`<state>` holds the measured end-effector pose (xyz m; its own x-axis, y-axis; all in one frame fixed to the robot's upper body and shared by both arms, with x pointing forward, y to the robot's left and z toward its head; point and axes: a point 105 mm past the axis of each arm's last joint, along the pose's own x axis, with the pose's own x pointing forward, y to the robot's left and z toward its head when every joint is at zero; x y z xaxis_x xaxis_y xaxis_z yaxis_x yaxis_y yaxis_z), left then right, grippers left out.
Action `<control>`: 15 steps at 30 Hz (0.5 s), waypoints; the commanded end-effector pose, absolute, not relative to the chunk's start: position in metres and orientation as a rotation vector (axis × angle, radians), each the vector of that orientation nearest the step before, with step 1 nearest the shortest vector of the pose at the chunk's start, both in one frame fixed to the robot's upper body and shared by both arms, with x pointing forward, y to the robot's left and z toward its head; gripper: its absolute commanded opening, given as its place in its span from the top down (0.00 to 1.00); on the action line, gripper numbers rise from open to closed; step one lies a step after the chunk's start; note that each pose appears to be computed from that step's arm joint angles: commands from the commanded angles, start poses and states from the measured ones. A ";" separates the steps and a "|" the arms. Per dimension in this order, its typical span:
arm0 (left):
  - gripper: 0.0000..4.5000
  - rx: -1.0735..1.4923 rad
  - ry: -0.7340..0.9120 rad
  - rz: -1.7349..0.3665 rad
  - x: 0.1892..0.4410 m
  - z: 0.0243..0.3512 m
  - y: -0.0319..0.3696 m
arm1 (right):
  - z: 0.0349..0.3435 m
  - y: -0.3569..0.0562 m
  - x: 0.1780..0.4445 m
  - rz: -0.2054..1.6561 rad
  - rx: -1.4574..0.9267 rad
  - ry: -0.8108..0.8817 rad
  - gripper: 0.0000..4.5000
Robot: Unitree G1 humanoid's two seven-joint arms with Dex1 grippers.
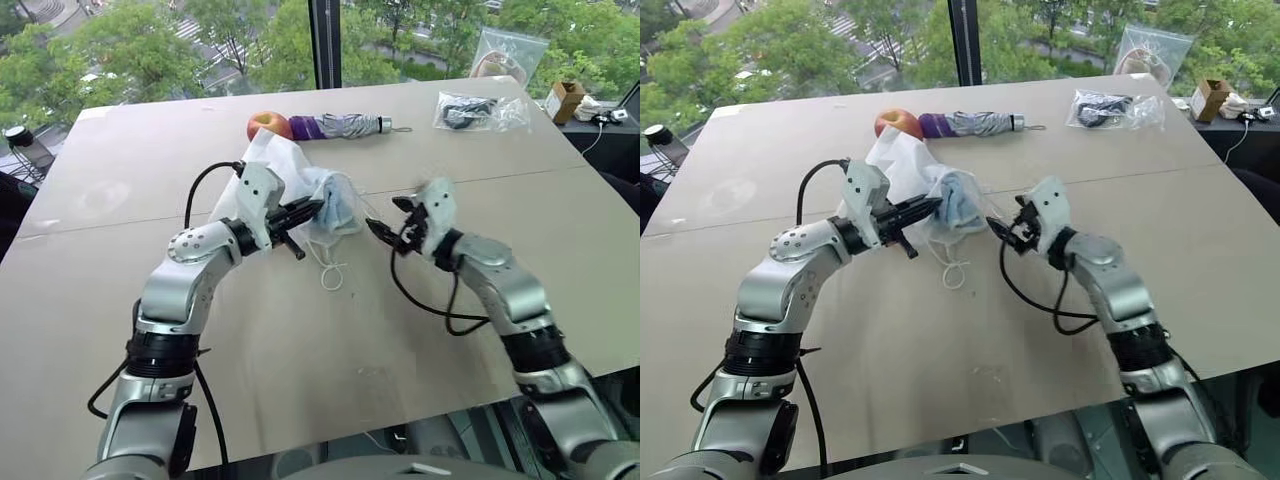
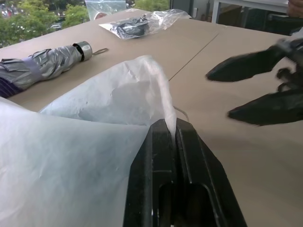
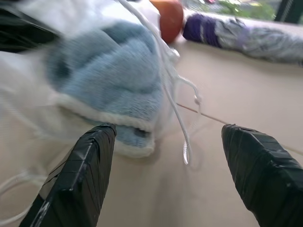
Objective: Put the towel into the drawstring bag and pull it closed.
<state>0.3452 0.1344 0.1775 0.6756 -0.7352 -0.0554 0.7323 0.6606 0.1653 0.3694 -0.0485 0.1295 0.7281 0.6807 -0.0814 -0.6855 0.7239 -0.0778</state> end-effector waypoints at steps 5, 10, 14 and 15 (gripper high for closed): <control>1.00 0.211 -0.072 -0.824 0.342 0.192 0.137 | 0.134 -0.054 0.410 0.544 -0.115 -0.014 0.45; 1.00 0.214 -0.075 -0.802 0.341 0.195 0.142 | 0.154 -0.067 0.423 0.431 -0.051 -0.116 0.97; 1.00 0.221 -0.103 -0.770 0.344 0.207 0.151 | 0.205 -0.086 0.425 0.309 0.002 -0.317 0.97; 1.00 0.228 -0.112 -0.763 0.345 0.211 0.154 | 0.225 -0.094 0.424 0.266 0.010 -0.390 0.97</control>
<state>0.3465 0.1478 0.1844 0.7091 -0.7033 -0.0500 0.6982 0.6906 0.1889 0.4280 -0.0841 0.1683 0.9311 0.3186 0.1775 -0.3171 0.9477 -0.0372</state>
